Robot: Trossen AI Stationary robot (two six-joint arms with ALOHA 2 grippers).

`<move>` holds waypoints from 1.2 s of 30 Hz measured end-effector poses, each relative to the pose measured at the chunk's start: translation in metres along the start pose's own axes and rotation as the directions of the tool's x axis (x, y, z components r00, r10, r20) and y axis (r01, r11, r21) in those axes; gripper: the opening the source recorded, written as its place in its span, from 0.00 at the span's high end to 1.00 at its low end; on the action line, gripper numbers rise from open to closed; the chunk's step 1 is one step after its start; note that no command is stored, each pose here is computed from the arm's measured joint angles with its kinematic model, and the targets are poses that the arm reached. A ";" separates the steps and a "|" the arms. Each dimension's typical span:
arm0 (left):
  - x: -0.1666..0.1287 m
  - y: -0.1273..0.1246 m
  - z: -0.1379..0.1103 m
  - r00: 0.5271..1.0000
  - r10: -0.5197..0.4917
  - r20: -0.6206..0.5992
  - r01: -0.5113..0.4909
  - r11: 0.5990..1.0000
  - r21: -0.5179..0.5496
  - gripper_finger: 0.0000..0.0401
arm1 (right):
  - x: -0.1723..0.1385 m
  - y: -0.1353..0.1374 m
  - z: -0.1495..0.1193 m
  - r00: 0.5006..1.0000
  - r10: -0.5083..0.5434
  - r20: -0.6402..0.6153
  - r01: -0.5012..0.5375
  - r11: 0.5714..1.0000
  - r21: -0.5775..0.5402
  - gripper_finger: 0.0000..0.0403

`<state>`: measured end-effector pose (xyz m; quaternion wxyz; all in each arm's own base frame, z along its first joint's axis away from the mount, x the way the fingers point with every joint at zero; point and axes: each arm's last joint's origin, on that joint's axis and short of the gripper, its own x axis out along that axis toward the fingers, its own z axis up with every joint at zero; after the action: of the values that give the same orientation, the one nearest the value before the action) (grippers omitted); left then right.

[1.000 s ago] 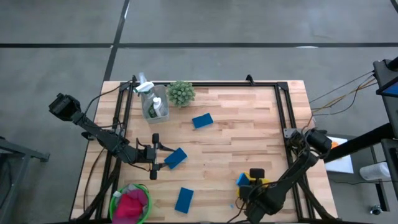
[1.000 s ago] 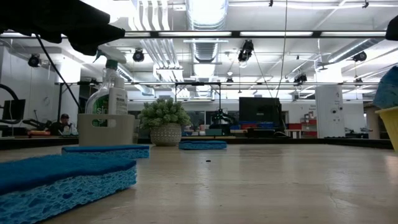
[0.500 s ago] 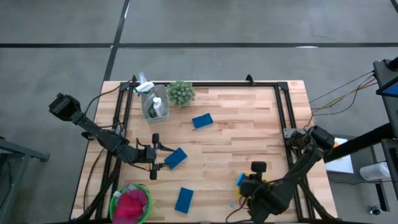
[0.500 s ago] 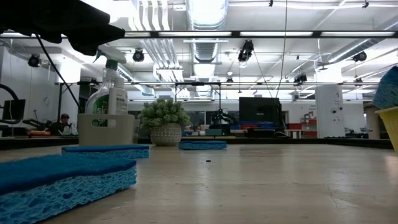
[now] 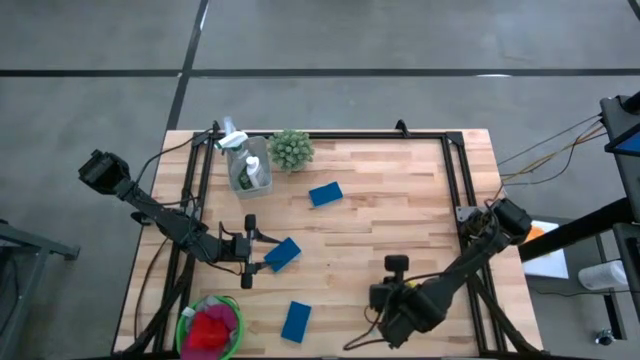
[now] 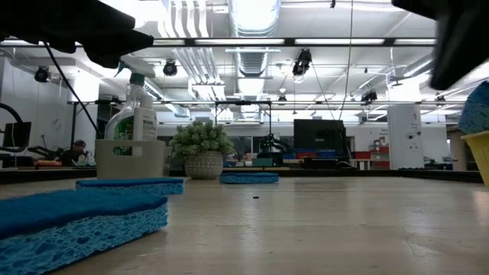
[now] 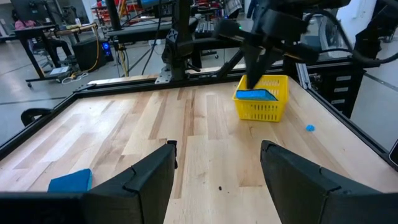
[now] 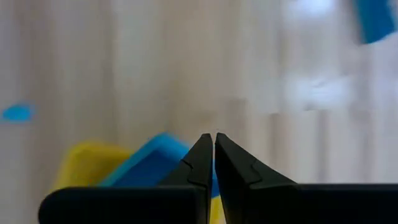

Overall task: Pick & Place Kitchen Items
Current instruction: Put the blue sponge into the yellow bin

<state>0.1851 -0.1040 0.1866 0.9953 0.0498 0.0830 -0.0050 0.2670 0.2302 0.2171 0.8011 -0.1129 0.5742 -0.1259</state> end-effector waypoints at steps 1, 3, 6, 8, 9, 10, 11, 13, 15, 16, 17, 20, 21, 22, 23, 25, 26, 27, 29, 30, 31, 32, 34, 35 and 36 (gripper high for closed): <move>0.000 0.000 0.000 1.000 0.000 -0.001 0.000 1.000 0.000 0.41 | 0.000 0.001 0.000 0.999 0.028 -0.016 -0.028 1.000 -0.002 0.96; 0.000 0.000 0.000 1.000 0.000 -0.001 0.000 1.000 0.001 0.41 | 0.001 0.004 -0.002 0.996 0.077 -0.048 -0.077 0.997 0.000 0.96; 0.000 0.000 0.000 1.000 0.000 -0.002 0.000 1.000 0.002 0.41 | 0.003 0.006 -0.004 0.988 0.125 -0.092 -0.125 0.992 0.004 0.96; 0.000 0.000 0.000 1.000 0.000 -0.002 0.000 1.000 0.001 0.41 | 0.003 0.006 -0.005 0.986 0.131 -0.099 -0.131 0.991 0.007 0.96; 0.000 0.000 0.000 1.000 0.000 -0.003 0.000 1.000 0.002 0.41 | 0.003 0.006 -0.005 0.986 0.131 -0.100 -0.131 0.991 0.006 0.96; 0.000 0.000 0.000 1.000 0.000 -0.002 0.000 1.000 0.001 0.41 | 0.003 0.007 -0.005 0.986 0.132 -0.102 -0.132 0.991 0.005 0.96; 0.000 0.000 0.000 1.000 0.000 -0.002 0.000 1.000 0.001 0.41 | 0.003 0.007 -0.006 0.984 0.139 -0.111 -0.139 0.990 0.006 0.96; 0.000 0.000 0.000 1.000 0.000 -0.002 0.000 1.000 0.002 0.41 | 0.003 0.008 -0.007 0.974 0.173 -0.146 -0.173 0.985 0.009 0.96; 0.000 0.000 0.000 1.000 0.000 -0.002 0.000 1.000 0.001 0.41 | 0.003 0.009 -0.008 0.962 0.206 -0.179 -0.207 0.978 0.015 0.96; 0.000 0.000 0.000 1.000 0.000 -0.002 0.000 1.000 0.001 0.41 | 0.003 0.009 -0.008 0.961 0.208 -0.183 -0.209 0.978 0.015 0.96; 0.000 0.000 0.000 1.000 0.000 -0.002 0.000 1.000 0.001 0.41 | 0.003 0.009 -0.008 0.961 0.207 -0.183 -0.208 0.978 0.015 0.96; 0.000 0.000 0.000 1.000 0.000 -0.002 0.000 1.000 0.001 0.41 | 0.003 0.008 -0.009 0.963 0.196 -0.185 -0.197 0.980 0.012 0.96; 0.000 0.000 0.000 1.000 0.000 -0.002 0.000 1.000 0.001 0.41 | 0.003 0.007 -0.009 0.966 0.185 -0.183 -0.186 0.982 0.009 0.96; 0.000 0.000 0.000 1.000 0.000 -0.002 0.000 1.000 0.002 0.41 | 0.004 0.006 -0.009 0.973 0.159 -0.168 -0.161 0.987 0.005 0.96; 0.000 0.000 0.000 1.000 0.000 -0.002 0.000 1.000 0.001 0.41 | 0.004 0.005 -0.009 0.983 0.120 -0.141 -0.122 0.993 -0.001 0.96; 0.000 0.000 0.000 1.000 0.000 -0.002 0.000 1.000 0.002 0.41 | 0.004 0.002 -0.008 0.994 0.053 -0.096 -0.054 0.999 -0.006 0.96; 0.000 0.000 0.000 1.000 0.000 -0.002 0.000 1.000 0.001 0.41 | 0.004 0.002 -0.008 0.995 0.048 -0.089 -0.048 0.999 -0.005 0.96; 0.000 0.000 0.000 1.000 0.000 -0.002 0.000 1.000 0.001 0.41 | 0.004 0.001 -0.007 0.995 0.051 -0.089 -0.051 0.999 -0.002 0.96; 0.000 0.000 0.000 1.000 0.000 -0.002 0.000 1.000 0.001 0.41 | 0.007 0.002 -0.007 0.991 0.069 -0.112 -0.069 0.998 0.003 0.96; 0.000 0.000 0.000 1.000 0.000 -0.002 0.000 1.000 -0.001 0.41 | 0.008 0.004 -0.007 0.988 0.082 -0.131 -0.083 0.997 -0.001 0.96; 0.000 0.000 0.000 1.000 0.000 -0.002 0.000 1.000 -0.001 0.41 | 0.011 0.006 -0.008 0.984 0.096 -0.150 -0.098 0.995 -0.002 0.96; 0.000 0.000 0.000 1.000 0.000 -0.002 0.000 1.000 -0.001 0.41 | 0.012 0.008 -0.009 0.978 0.114 -0.174 -0.116 0.993 -0.001 0.96; 0.000 0.000 0.000 1.000 0.000 -0.003 0.000 1.000 0.000 0.41 | 0.016 0.011 -0.010 0.966 0.143 -0.214 -0.146 0.989 0.003 0.96; 0.000 0.000 0.000 1.000 0.000 -0.002 0.000 1.000 0.000 0.41 | 0.017 0.013 -0.011 0.960 0.157 -0.234 -0.160 0.987 0.005 0.96; 0.000 0.000 0.000 1.000 0.000 -0.003 0.000 1.000 0.000 0.41 | 0.018 0.015 -0.012 0.952 0.169 -0.254 -0.173 0.985 0.006 0.96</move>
<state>0.1851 -0.1039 0.1863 0.9952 0.0497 0.0843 -0.0048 0.2626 0.2374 0.1923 0.7280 -0.0523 0.6805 -0.0650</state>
